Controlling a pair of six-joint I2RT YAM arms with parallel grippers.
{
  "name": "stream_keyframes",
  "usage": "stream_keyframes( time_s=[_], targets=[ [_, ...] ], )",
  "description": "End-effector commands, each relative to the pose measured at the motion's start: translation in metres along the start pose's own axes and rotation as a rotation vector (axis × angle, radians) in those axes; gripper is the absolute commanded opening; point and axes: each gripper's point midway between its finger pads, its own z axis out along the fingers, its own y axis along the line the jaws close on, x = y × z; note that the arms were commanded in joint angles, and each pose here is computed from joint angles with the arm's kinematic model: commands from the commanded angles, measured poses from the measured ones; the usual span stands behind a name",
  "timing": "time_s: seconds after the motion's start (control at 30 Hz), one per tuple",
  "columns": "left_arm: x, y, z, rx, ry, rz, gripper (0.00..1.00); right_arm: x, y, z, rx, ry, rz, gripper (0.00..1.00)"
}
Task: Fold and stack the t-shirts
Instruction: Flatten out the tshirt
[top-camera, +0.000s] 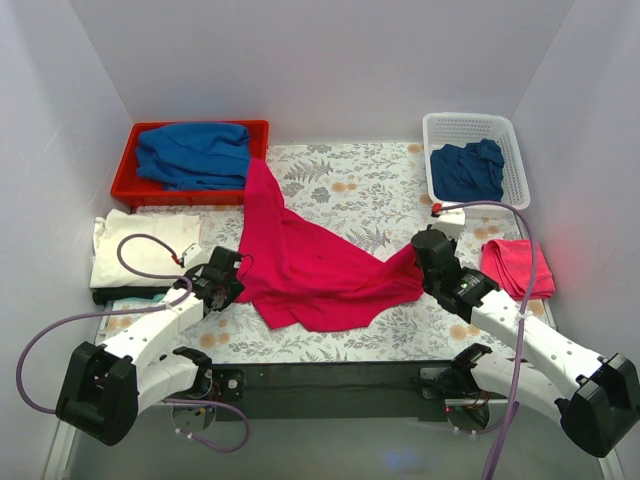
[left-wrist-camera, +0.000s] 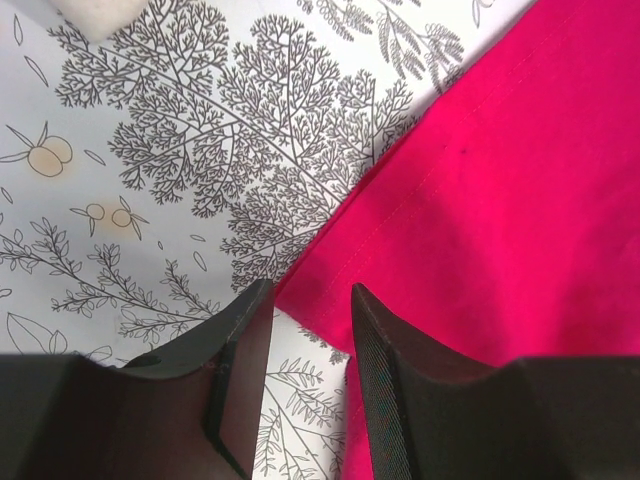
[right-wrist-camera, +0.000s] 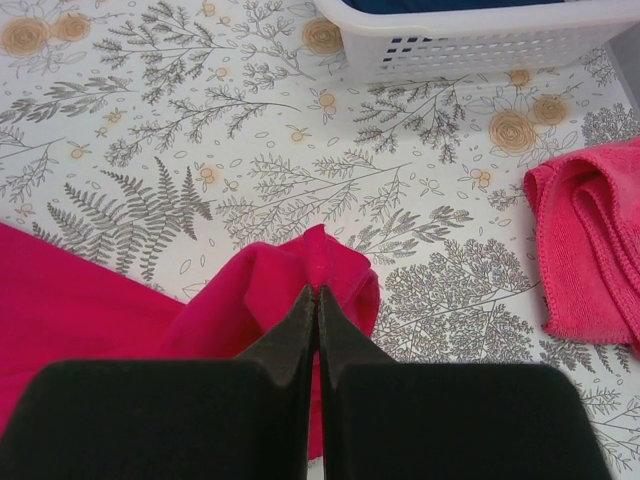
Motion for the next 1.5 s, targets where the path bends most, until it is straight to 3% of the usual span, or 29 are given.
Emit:
stream_keyframes(
  time_s=[0.0,0.43,0.57,0.6,0.63,0.8,1.0,1.47],
  targets=[
    [0.011,0.003,0.001,-0.016,0.039,0.021,0.36,-0.006,0.0,0.0,0.003,-0.032,0.052,0.01],
    [0.035,0.004,0.01,-0.081,0.089,0.091,0.4,-0.003,-0.005,-0.003,0.002,-0.04,0.071,0.01],
    [0.033,0.007,0.007,-0.083,0.08,0.088,0.2,-0.004,-0.006,-0.004,0.004,-0.047,0.074,0.01],
    [0.031,0.005,0.005,-0.074,0.074,0.083,0.08,-0.004,-0.006,-0.004,0.004,-0.047,0.074,0.01],
    [0.03,0.006,0.004,-0.076,0.072,0.083,0.03,-0.004,-0.007,-0.004,0.006,-0.048,0.074,0.01],
    [0.016,-0.004,-0.006,-0.052,0.039,0.08,0.0,-0.006,-0.006,-0.005,-0.001,-0.048,0.077,0.01],
    [-0.042,-0.045,-0.046,0.048,-0.107,0.065,0.0,-0.026,-0.01,-0.014,0.004,-0.072,0.05,0.01],
    [-0.238,-0.149,-0.216,0.321,-0.646,-0.032,0.0,-0.166,-0.042,-0.08,0.043,-0.337,0.077,0.01]
  ],
)
